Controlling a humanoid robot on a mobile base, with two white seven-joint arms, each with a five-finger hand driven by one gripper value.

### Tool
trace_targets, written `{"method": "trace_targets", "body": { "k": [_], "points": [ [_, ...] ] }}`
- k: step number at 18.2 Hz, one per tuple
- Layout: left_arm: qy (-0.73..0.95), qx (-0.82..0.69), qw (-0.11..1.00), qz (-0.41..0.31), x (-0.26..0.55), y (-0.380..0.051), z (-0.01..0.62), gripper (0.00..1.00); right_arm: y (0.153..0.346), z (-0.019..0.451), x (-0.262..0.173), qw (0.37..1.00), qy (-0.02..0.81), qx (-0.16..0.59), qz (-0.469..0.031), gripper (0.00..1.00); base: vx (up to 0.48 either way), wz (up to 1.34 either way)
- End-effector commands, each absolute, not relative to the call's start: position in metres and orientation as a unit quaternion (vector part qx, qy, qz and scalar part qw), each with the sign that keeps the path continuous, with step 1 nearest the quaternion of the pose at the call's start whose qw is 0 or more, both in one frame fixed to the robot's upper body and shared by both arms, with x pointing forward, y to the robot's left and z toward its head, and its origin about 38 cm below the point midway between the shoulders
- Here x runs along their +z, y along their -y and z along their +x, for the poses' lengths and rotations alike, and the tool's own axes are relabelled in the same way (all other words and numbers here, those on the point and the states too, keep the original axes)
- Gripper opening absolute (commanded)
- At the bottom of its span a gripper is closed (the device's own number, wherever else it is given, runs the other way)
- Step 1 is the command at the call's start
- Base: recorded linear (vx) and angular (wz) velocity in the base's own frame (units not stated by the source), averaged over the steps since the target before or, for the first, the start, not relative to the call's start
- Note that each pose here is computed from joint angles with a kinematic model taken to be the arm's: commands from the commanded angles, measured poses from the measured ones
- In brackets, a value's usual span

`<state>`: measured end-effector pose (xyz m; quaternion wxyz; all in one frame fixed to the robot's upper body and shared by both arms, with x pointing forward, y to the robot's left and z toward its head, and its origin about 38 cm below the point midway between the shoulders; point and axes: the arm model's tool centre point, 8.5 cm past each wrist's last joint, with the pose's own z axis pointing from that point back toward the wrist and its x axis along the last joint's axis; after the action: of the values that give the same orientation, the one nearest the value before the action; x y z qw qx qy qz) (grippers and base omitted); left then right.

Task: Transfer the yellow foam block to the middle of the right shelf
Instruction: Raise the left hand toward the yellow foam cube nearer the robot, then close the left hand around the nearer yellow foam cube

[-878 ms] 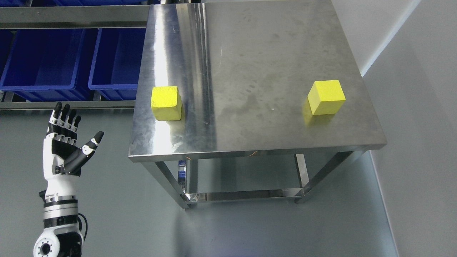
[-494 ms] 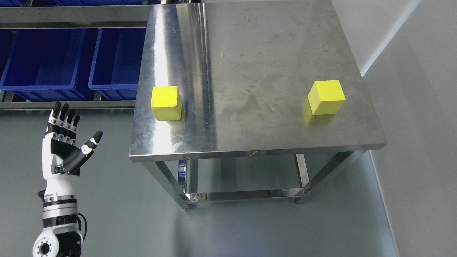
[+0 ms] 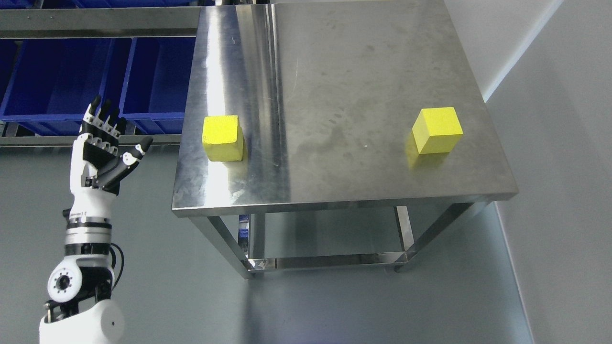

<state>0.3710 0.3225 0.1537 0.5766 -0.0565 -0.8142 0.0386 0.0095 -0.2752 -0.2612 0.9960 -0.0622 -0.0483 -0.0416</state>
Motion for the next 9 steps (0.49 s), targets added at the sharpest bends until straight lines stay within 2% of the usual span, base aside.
{"method": "trace_targets", "body": {
  "k": [1,3,9],
  "points": [
    [0.827,-0.097,0.546,-0.096,0.200,-0.272,0.408,1.00,0.287,0.015,-0.260,0.995,0.057,-0.039,-0.071,1.00,0.000,0.00],
    [0.800,-0.163,0.569,-0.097,0.197,-0.247,0.414,1.00,0.287,0.015,-0.260,0.995,0.057,-0.039,-0.071,1.00,0.000,0.00],
    [0.759,-0.254,0.594,-0.077,0.185,-0.219,0.418,1.00,0.287,0.015,-0.260,0.995,0.057,-0.039,-0.071,1.00,0.000,0.00]
  ]
}}
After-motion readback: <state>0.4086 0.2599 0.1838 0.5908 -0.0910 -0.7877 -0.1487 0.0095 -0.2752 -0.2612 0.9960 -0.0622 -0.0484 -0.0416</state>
